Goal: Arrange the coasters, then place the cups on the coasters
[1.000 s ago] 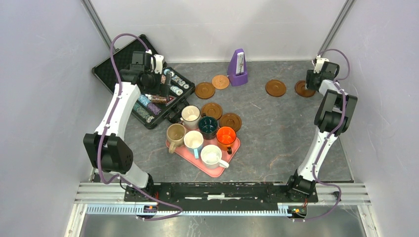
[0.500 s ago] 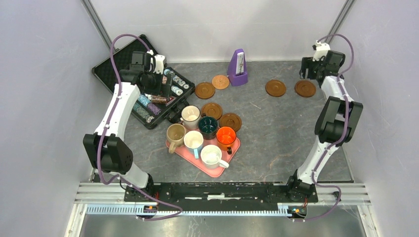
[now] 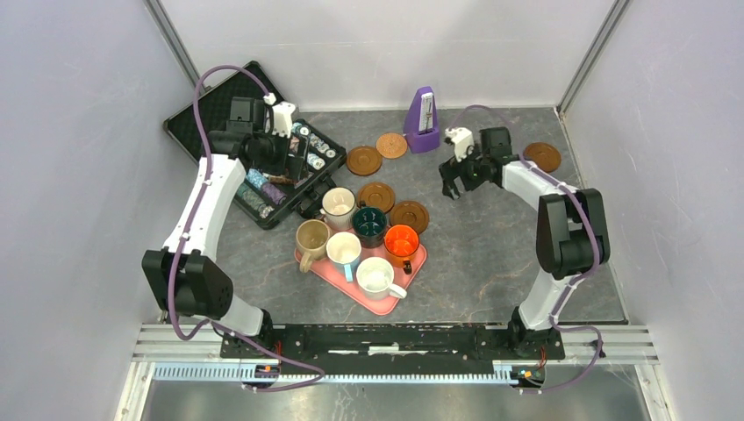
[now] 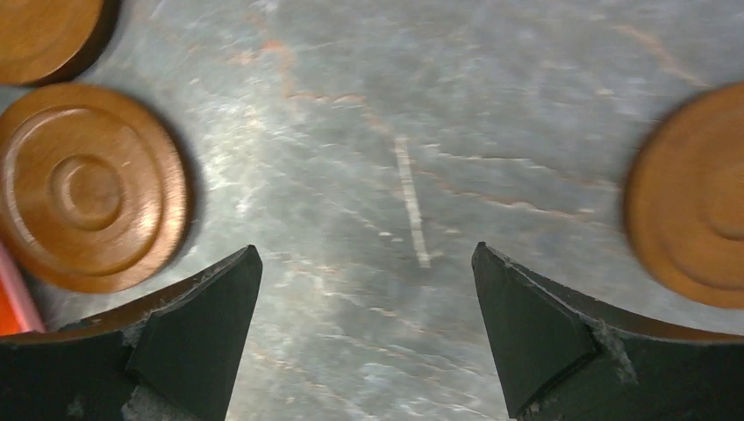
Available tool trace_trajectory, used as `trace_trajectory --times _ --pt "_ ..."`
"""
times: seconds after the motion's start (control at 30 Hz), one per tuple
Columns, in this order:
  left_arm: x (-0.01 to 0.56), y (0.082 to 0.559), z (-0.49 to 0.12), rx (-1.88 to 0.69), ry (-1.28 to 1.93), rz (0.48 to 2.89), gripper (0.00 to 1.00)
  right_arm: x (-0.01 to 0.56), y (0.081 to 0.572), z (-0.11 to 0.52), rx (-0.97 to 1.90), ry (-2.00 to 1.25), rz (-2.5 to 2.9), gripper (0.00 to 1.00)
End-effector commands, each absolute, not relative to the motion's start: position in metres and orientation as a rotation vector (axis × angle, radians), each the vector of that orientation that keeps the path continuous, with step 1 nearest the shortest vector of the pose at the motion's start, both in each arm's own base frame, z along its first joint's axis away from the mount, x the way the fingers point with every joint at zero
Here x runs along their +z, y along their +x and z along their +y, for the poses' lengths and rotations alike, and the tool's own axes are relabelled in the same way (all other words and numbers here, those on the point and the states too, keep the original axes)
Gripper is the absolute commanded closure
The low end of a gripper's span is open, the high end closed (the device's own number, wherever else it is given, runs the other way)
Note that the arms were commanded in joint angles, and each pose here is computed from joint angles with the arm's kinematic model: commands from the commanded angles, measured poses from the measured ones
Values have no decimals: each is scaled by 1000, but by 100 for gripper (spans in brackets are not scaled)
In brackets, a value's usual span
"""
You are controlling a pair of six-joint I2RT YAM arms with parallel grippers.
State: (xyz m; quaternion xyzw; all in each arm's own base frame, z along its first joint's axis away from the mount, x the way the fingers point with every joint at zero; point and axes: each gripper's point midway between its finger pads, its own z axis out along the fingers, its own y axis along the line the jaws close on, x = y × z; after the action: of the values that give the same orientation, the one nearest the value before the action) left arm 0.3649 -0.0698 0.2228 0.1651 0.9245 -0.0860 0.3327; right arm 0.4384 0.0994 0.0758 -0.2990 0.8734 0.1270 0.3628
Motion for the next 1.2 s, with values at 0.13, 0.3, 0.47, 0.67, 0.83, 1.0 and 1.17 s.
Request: trace_trajectory --times 0.13,0.3,0.47,0.67,0.83,1.0,1.17 --pt "231 355 -71 -239 514 2365 0 67 401 155 345 -938 2238 2" --pt "226 350 -73 -262 522 2387 0 57 399 182 317 -990 2240 2" --pt "226 349 -71 -245 533 2386 0 47 392 206 334 -1041 2249 2" --pt "230 354 -67 -205 545 2376 0 30 388 223 323 -1066 2278 2" --pt "227 354 -69 -226 547 2382 0 14 386 208 236 -1070 2336 10" --pt "224 355 -70 -228 552 2388 0 7 376 177 193 -1061 2407 24" --pt "219 356 -72 -248 552 2403 0 6 368 131 168 -1020 2476 36"
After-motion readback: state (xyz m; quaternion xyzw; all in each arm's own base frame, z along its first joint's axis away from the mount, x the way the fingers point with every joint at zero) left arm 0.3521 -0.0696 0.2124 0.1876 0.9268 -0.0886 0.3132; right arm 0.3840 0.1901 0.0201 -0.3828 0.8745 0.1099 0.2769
